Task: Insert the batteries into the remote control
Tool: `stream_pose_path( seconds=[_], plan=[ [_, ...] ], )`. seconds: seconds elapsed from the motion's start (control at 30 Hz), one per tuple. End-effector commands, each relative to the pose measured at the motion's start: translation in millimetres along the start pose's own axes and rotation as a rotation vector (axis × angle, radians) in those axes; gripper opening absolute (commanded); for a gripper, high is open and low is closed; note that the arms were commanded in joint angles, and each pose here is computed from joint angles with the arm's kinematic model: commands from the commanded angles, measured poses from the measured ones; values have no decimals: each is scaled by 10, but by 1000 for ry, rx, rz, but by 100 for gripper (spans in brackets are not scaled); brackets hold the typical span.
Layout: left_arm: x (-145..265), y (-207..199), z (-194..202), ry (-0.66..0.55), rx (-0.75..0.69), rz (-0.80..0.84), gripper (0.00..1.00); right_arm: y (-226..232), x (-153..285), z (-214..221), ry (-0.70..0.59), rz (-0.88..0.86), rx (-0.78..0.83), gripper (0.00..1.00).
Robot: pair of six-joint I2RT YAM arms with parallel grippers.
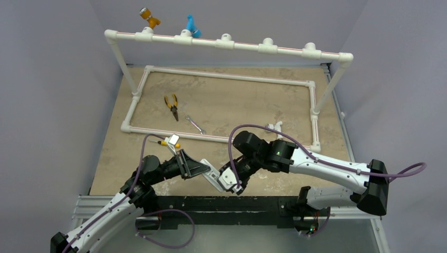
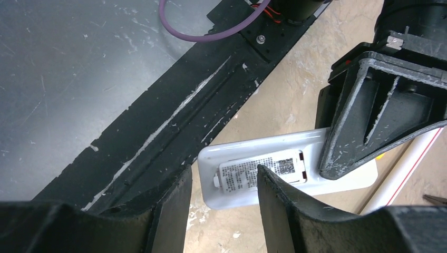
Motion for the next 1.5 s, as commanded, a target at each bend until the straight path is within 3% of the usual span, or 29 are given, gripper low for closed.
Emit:
stream_pose_path(
  seconds=[0.0, 1.47],
  plan=[
    [7, -230, -31, -2, -26, 83, 0, -139, 40, -143, -38, 45, 81, 46],
    [16, -285, -8, 16, -32, 116, 0, -246, -56, -7, 14, 38, 133, 38]
  ],
)
Point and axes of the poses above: each gripper's point midway between its finger pads, its own x axis back along the fingers, its own y axis along the line the jaws close on, z = x × y, the point moved 2 cm from there along x, back along the fingers, and after that the axes turned 1 degree about -x, right-handed, at the moved point
